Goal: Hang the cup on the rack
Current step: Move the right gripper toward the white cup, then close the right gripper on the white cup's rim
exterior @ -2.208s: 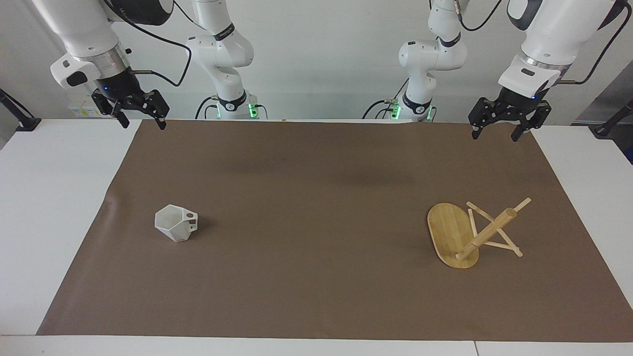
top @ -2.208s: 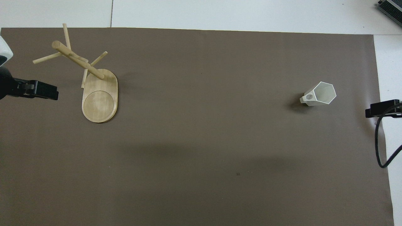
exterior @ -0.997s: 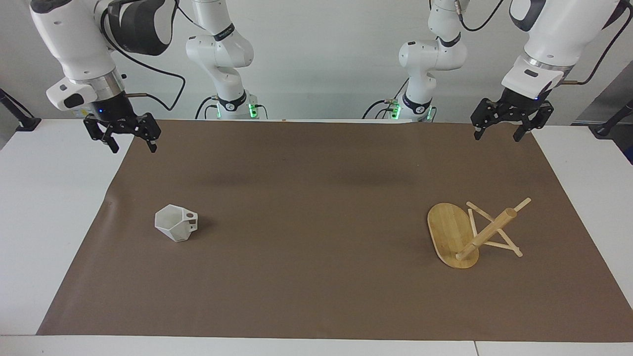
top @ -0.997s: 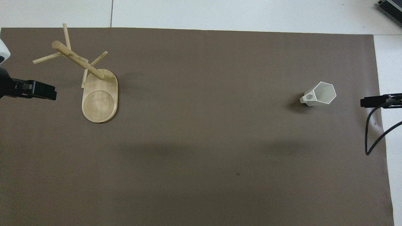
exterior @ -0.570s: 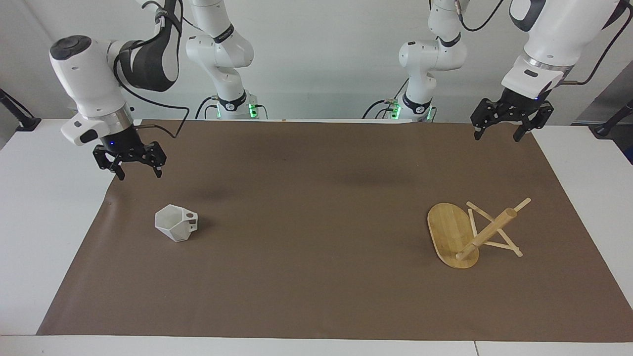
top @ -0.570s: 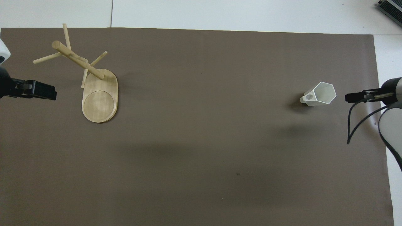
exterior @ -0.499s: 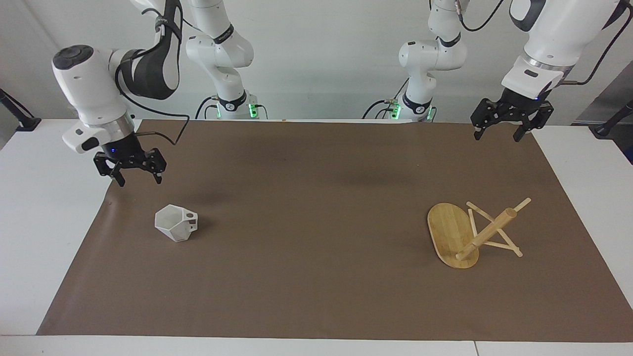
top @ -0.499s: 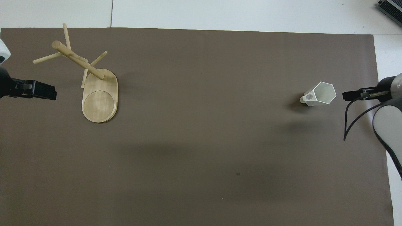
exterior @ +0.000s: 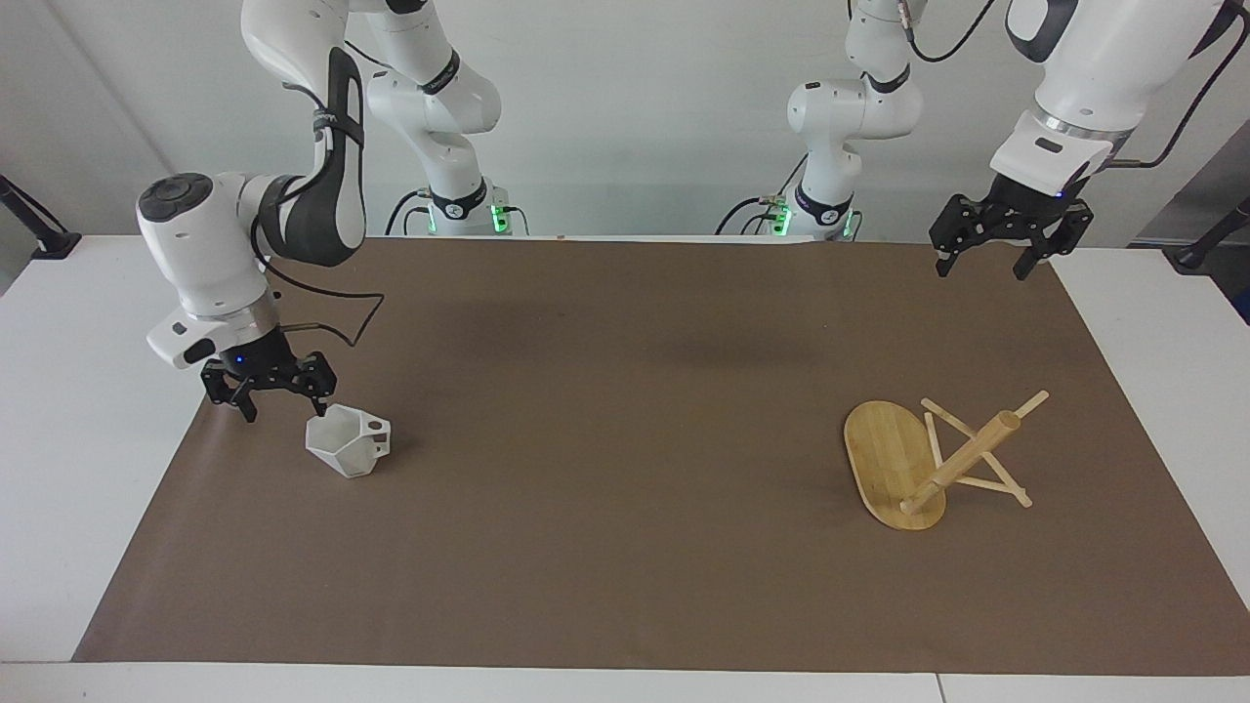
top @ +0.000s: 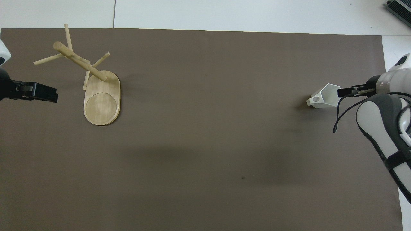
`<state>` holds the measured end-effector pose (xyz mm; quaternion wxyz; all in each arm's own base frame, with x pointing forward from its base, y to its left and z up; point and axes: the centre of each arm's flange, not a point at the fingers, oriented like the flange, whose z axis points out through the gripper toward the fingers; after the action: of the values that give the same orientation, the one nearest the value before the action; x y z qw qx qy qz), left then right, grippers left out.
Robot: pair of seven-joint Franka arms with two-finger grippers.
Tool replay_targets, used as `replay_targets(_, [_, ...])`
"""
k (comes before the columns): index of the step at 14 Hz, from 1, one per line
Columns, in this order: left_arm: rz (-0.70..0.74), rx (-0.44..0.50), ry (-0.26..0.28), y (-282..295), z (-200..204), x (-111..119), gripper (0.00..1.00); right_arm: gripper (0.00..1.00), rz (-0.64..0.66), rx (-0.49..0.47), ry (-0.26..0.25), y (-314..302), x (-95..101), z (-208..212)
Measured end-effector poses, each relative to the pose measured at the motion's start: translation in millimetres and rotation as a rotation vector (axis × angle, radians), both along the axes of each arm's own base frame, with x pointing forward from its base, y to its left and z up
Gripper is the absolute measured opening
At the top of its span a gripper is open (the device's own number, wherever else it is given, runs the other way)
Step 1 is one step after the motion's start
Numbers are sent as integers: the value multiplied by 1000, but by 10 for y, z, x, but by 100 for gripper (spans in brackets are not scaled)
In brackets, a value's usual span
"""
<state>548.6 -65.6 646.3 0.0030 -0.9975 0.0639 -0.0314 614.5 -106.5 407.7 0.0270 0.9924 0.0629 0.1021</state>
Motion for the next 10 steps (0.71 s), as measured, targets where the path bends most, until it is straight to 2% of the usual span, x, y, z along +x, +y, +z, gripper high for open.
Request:
replay_targets(3, [0,0,0,0,-1,0,100,100,3,-3,-6,9,66,-197])
replay_targets(10, [0,0,0,0,-2,0,100,100,6,-2,5,27,69,-443])
